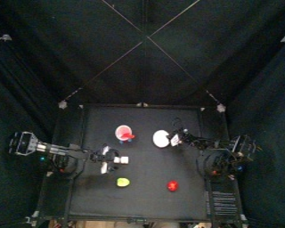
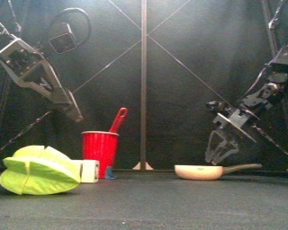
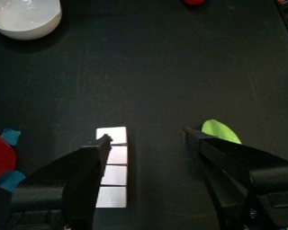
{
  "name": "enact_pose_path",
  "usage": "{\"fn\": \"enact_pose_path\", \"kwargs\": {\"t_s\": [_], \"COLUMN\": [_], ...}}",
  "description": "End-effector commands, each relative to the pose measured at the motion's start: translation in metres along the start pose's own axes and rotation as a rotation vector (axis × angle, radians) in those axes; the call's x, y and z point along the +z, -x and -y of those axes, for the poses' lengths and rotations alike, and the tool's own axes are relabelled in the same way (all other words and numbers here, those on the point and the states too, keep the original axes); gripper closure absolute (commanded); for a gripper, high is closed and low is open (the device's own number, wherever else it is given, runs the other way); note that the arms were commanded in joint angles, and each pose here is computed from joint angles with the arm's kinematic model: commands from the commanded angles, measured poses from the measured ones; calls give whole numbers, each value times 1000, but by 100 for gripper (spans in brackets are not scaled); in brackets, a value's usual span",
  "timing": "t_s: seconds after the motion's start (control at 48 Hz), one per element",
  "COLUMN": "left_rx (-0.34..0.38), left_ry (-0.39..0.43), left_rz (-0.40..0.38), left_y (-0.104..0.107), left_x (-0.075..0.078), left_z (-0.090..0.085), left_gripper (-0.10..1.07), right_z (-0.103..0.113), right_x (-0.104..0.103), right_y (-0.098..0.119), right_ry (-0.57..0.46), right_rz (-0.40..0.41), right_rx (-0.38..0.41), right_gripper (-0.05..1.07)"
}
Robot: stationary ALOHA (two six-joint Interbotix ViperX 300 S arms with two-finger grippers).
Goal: Place pan right of cup
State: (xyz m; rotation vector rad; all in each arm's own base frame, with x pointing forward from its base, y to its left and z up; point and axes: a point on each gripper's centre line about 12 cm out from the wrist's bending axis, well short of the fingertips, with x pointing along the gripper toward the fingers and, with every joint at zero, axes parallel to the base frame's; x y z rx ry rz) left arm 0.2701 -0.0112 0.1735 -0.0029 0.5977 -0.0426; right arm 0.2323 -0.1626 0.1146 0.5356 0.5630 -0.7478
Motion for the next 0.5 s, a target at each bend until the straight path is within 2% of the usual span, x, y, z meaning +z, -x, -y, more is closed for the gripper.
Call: {"fn": "enact_pose_path", "kwargs": {"t_s": [0.0, 0.479], "left_rx": [0, 0], "left_ry": [1, 2], "left_rz": [18, 21], "left_y": [0, 0], "left_x": [5, 6], "left_z": [0, 0], "left_gripper": [0, 0], "right_z": [-1, -4], "right_x": [7, 9], "right_y": [3, 4], "right_ry": [-1, 8], "right_rz": [30, 39], "right_rx": [6, 16], "right_gripper": [24, 24]}}
